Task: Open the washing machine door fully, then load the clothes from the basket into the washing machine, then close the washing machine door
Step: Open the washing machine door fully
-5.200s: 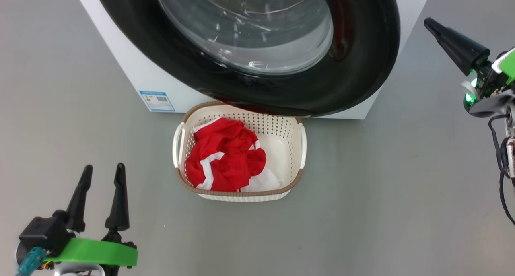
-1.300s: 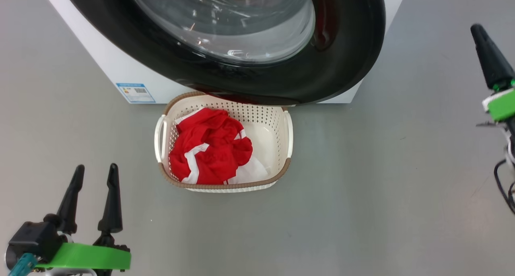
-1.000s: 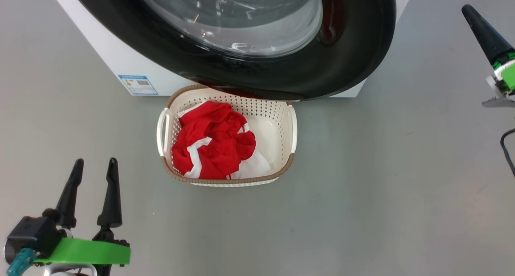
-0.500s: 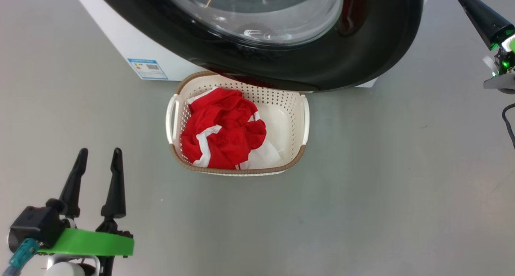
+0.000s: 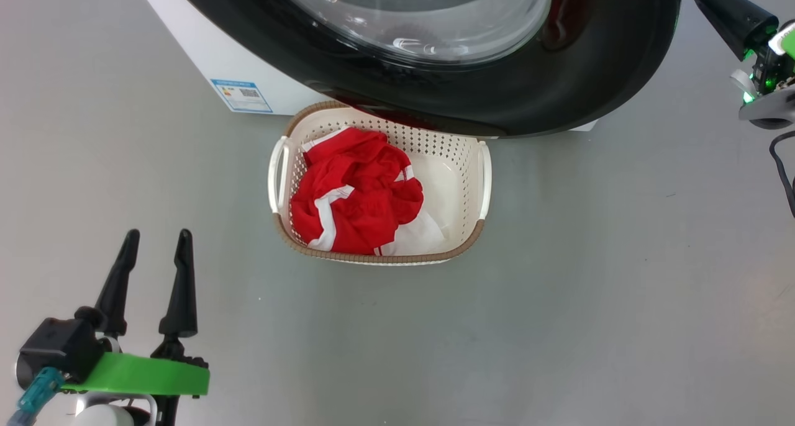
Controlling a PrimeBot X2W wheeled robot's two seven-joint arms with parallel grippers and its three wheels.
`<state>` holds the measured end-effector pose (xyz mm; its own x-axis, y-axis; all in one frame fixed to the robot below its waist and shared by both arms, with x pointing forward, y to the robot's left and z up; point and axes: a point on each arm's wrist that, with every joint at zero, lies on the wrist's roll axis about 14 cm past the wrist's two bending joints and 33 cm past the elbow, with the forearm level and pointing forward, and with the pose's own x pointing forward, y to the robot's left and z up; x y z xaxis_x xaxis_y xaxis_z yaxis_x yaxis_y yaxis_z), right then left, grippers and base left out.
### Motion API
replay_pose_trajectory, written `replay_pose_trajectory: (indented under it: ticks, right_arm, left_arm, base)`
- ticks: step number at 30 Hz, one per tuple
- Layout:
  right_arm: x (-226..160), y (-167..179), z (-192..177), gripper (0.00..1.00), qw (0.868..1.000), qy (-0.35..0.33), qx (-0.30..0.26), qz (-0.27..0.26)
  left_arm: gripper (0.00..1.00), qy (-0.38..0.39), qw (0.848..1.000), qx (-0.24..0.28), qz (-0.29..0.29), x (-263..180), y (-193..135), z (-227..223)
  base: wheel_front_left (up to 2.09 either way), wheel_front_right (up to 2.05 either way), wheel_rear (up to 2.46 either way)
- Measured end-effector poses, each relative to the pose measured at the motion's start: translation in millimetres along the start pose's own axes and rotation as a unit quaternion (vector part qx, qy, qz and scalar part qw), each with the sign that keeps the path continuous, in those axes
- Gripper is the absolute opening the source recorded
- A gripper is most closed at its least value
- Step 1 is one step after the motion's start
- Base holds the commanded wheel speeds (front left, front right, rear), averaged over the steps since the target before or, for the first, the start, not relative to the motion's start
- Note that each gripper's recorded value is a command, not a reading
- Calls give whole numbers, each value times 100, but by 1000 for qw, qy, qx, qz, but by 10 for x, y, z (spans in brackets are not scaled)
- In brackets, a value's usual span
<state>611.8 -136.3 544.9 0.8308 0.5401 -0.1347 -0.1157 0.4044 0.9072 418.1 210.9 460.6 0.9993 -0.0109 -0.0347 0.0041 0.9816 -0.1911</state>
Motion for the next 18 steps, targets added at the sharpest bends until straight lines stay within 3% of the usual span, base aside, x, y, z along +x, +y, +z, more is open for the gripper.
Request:
replay_pose_trajectory:
  ticks: [18]
  right_arm:
    - [127,-37,-231,0,998,68,12,-1]
  left_arm:
    - [100,0,1000,-2,6,42,30,-16]
  base:
    - [0,0,0]
